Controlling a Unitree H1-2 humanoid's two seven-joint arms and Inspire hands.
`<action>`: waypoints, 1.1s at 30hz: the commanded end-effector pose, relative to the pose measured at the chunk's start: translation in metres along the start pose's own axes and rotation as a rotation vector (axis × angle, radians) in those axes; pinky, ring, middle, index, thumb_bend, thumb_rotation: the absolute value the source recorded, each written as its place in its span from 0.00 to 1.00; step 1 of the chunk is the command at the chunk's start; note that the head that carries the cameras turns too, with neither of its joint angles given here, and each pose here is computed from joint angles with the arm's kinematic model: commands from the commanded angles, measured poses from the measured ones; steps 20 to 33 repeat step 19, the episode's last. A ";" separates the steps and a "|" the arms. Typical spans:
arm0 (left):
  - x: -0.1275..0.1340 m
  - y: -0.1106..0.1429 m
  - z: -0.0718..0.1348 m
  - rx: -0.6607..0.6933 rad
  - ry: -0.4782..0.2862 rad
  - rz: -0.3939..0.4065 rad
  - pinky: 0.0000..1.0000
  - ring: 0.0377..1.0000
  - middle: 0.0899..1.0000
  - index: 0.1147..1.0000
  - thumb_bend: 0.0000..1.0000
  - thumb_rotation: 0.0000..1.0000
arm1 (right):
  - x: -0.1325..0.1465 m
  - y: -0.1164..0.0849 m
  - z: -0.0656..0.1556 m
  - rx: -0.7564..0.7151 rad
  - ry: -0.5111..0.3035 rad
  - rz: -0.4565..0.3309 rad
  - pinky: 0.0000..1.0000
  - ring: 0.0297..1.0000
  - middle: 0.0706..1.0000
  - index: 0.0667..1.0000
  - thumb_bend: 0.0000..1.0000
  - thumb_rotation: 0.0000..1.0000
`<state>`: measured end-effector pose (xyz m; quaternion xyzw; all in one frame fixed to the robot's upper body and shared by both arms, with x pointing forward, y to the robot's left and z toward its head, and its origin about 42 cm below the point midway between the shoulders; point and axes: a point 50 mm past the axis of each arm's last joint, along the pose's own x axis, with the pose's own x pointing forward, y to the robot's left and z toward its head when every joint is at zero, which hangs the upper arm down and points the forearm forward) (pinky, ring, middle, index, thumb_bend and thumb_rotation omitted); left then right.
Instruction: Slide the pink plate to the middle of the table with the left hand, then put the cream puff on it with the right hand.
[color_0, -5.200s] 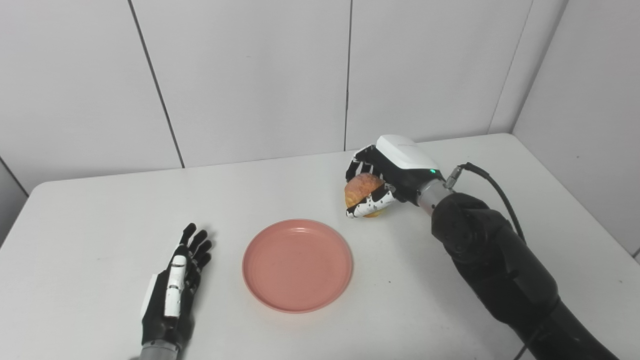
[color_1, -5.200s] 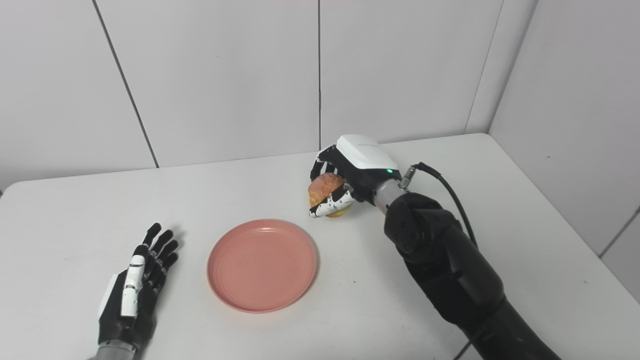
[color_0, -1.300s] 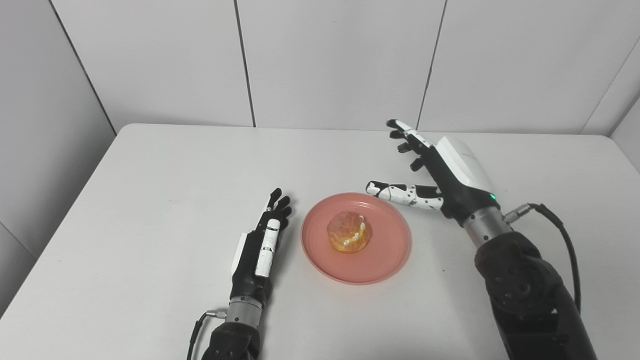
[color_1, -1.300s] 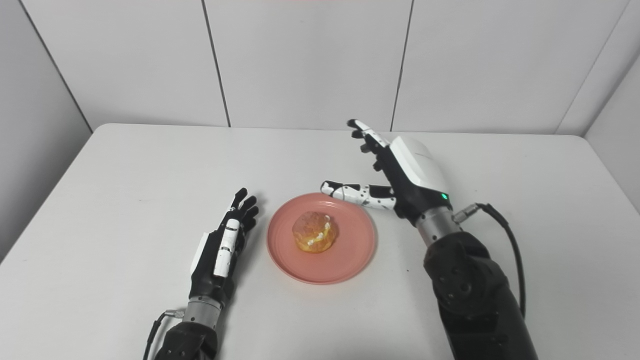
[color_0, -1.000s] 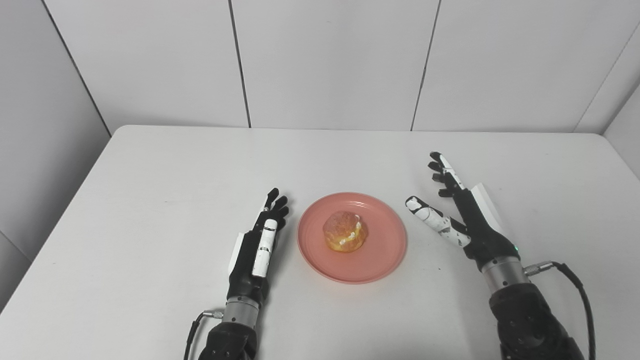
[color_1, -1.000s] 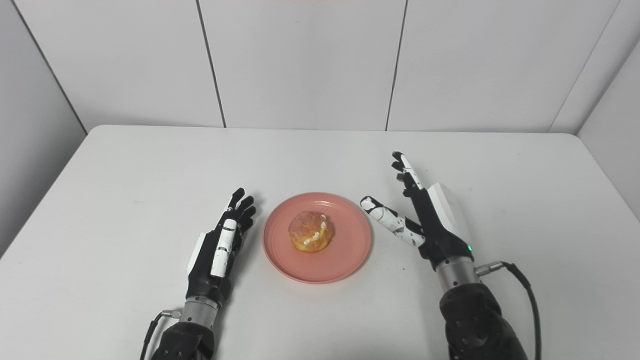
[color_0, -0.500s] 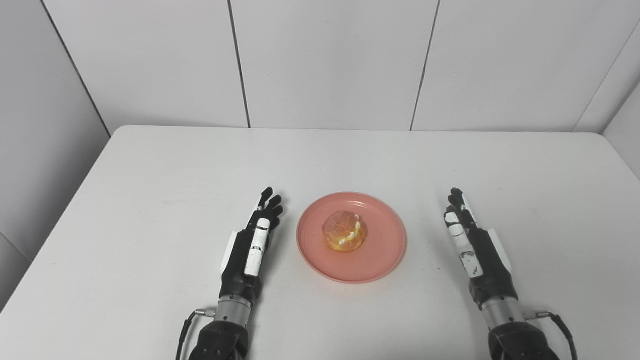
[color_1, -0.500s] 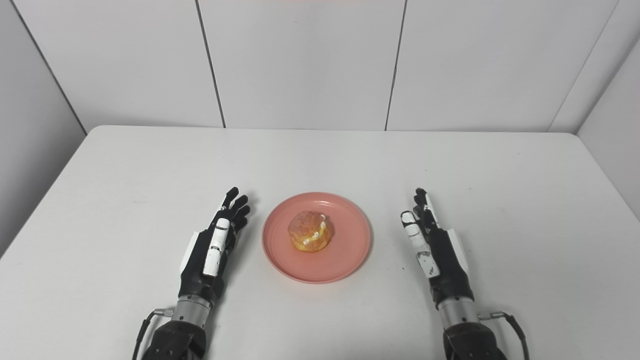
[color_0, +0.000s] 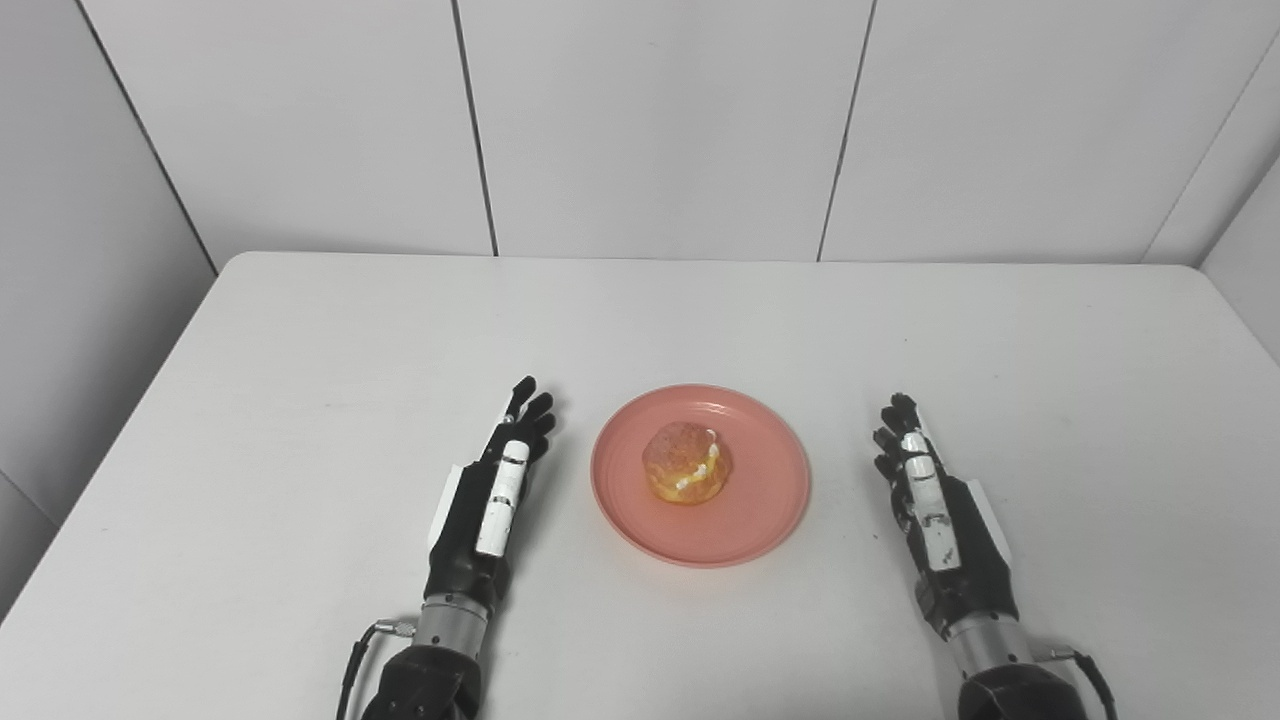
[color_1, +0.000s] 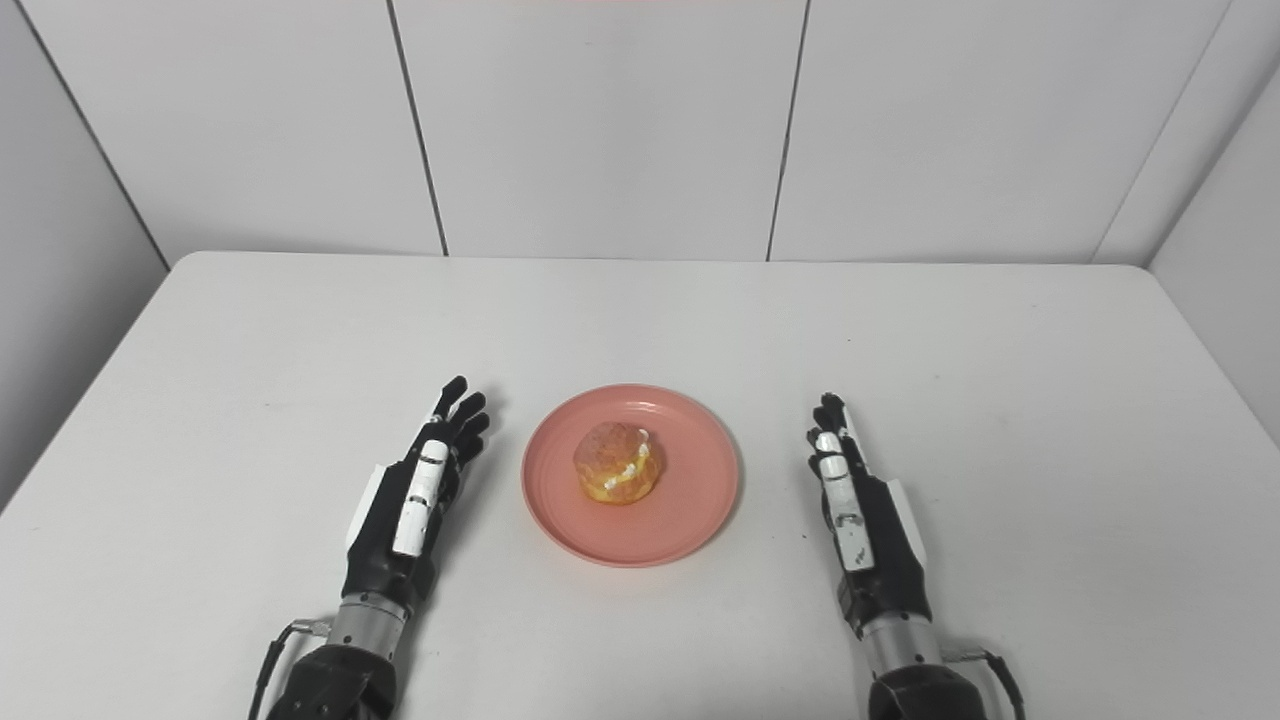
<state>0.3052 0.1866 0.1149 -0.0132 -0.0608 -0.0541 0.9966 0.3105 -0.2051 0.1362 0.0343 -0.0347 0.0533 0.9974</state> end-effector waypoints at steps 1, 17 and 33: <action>-0.016 0.011 -0.016 -0.001 0.047 0.009 0.95 0.95 0.97 0.97 0.42 1.00 | 0.002 0.006 0.006 0.023 -0.059 0.006 1.00 1.00 1.00 1.00 0.32 1.00; -0.013 0.016 -0.020 0.000 0.059 0.000 0.96 0.95 0.97 0.97 0.45 1.00 | 0.001 0.005 -0.001 0.048 -0.037 0.003 1.00 1.00 1.00 1.00 0.30 1.00; -0.013 0.016 -0.021 0.001 0.058 -0.003 0.96 0.96 0.97 0.97 0.45 1.00 | 0.001 0.005 -0.002 0.047 -0.034 0.003 1.00 1.00 1.00 1.00 0.30 1.00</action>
